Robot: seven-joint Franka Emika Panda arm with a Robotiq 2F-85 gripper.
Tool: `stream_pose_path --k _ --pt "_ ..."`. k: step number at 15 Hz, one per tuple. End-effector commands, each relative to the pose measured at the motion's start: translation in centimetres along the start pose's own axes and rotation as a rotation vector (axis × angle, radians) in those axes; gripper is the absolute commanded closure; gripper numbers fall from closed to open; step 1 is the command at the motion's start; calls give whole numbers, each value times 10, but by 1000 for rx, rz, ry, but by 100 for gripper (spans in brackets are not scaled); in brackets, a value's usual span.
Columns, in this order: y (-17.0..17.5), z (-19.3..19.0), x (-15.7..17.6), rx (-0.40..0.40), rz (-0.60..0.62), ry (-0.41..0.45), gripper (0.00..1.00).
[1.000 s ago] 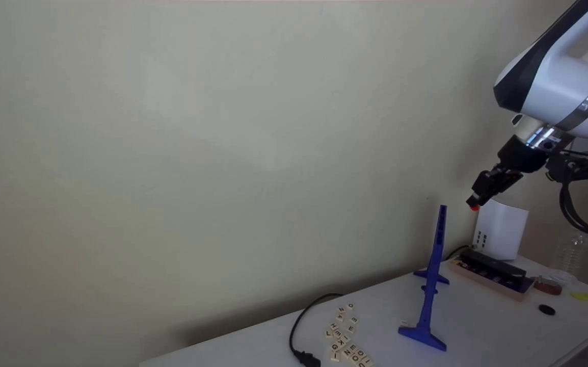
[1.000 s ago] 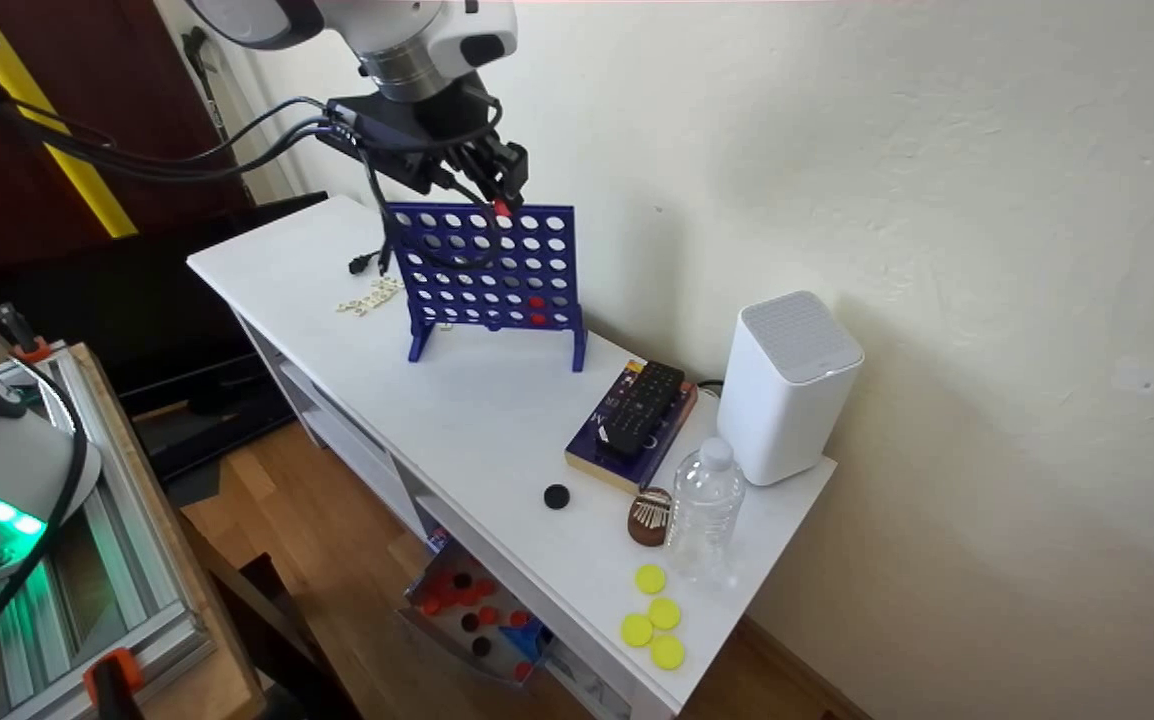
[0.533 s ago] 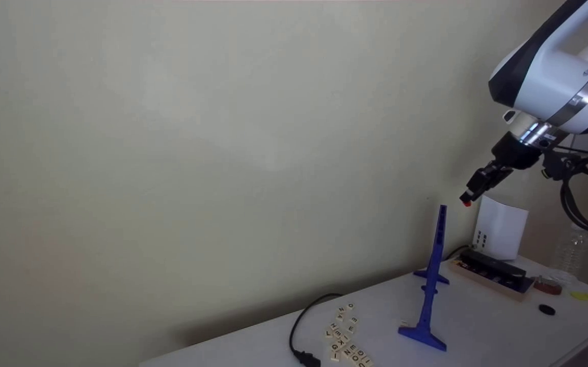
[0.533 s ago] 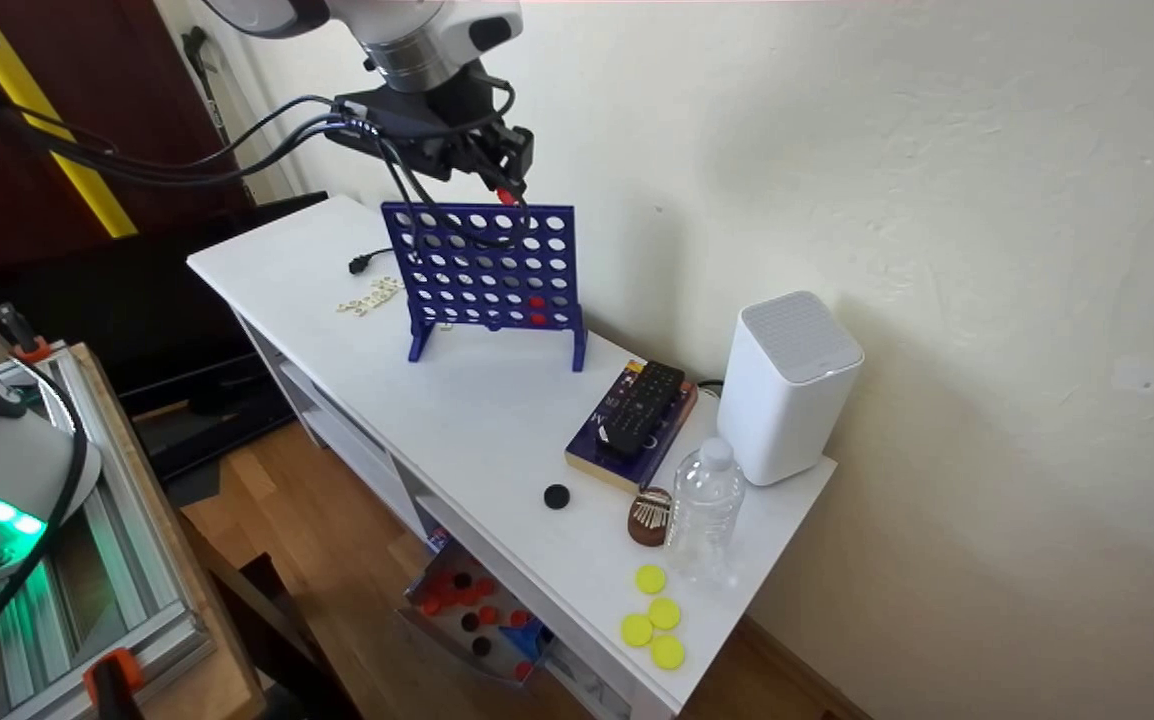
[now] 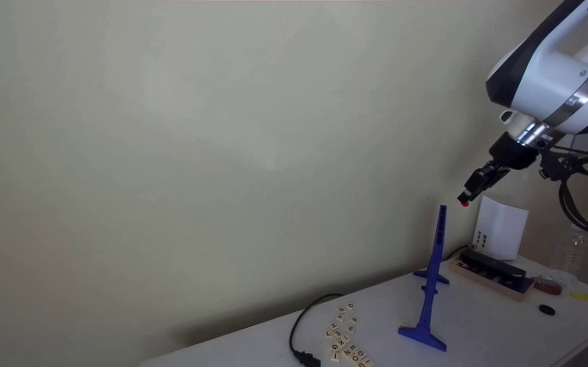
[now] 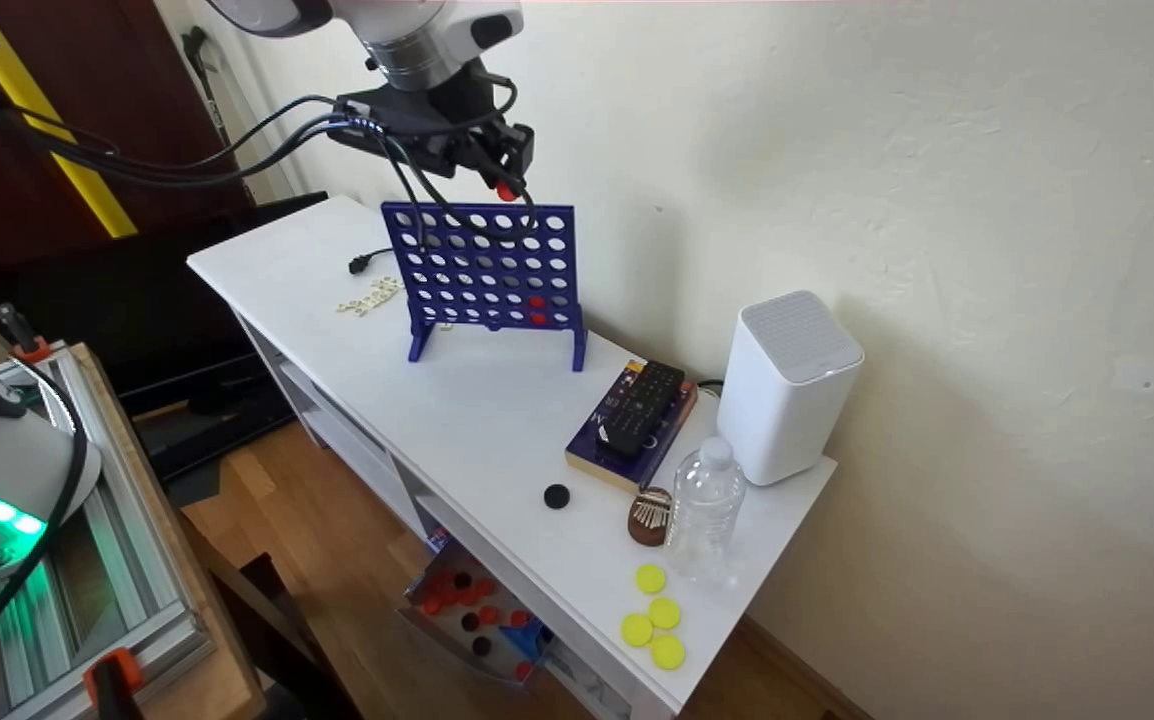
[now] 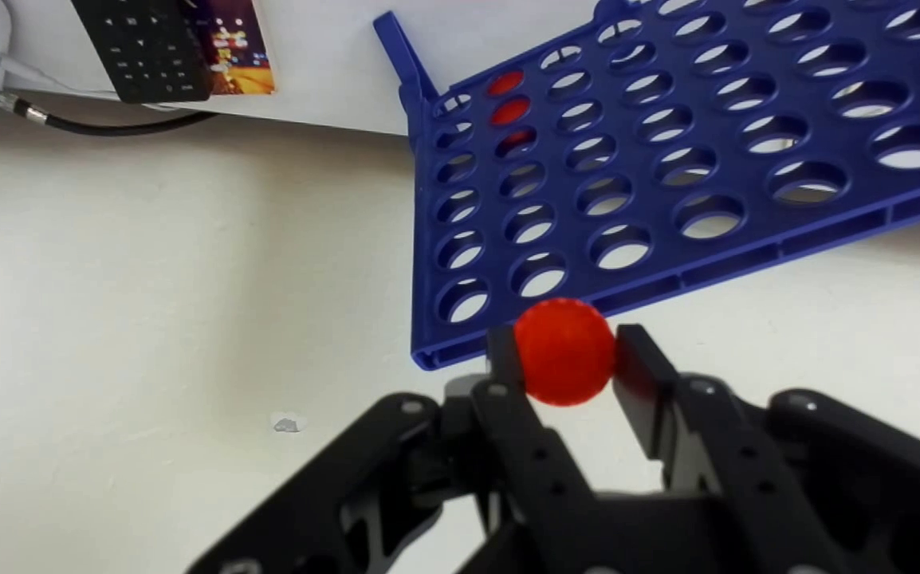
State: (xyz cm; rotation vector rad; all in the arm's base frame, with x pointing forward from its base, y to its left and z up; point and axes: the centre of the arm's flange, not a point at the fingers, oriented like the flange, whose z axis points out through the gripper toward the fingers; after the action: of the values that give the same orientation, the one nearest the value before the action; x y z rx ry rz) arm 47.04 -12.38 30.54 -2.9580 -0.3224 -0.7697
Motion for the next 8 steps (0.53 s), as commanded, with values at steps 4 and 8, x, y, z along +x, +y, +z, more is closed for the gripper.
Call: stream_pose_path --k 4,8 --pt "1 -2 -5 6 -31 49 91" --pt "5 -1 -9 23 -67 84 91"
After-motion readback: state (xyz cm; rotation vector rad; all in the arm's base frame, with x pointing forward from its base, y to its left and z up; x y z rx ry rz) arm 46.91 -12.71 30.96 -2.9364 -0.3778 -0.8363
